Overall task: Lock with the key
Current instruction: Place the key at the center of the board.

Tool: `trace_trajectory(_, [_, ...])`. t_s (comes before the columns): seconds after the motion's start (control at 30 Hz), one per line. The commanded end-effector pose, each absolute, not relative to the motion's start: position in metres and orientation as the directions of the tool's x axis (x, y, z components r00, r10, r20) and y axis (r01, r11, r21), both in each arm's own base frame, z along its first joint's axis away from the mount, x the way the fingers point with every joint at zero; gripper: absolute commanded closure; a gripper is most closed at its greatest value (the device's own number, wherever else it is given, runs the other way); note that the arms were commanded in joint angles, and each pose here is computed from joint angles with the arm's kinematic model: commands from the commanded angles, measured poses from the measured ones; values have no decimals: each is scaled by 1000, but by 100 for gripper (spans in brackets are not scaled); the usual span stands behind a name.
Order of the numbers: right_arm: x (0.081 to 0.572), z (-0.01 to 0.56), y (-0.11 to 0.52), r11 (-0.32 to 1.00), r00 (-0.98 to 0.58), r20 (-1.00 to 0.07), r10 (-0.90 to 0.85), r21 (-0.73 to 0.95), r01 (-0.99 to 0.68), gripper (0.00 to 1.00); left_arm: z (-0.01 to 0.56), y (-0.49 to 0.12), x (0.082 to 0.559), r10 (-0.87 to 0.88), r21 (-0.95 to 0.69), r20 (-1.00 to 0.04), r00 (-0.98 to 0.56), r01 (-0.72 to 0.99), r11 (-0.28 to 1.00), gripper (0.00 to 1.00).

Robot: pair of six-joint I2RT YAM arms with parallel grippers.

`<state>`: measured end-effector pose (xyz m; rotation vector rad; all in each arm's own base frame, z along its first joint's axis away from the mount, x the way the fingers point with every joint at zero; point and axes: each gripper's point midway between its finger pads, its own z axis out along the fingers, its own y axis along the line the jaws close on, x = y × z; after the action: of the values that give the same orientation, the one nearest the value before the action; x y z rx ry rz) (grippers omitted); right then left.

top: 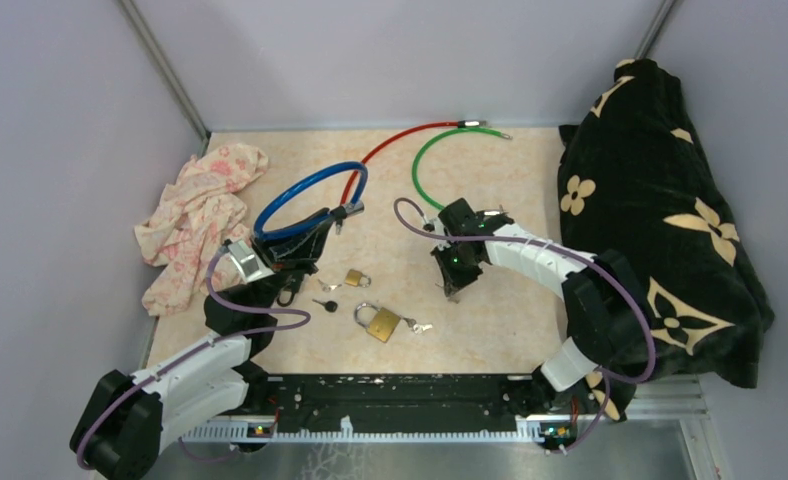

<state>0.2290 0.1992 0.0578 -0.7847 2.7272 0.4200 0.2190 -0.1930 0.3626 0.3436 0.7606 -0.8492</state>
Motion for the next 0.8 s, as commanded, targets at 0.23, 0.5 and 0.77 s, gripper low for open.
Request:
trace_trajectory(0.23, [232,56,191,884,-879,-268,-394,151,-442,51,393,-181,205,-591,12,-636,496,773,635,100])
trace_trajectory(0.5, [282,222,268,646,-434,-860,-269,173,-743,2,393,-182,205,-593,13,-636,494,775,632,100])
trace_trajectory(0.77, [247,407,328,354,236,-940,247,-140,-925,2,393,-183,204,-587,25,-640,496,777,629,100])
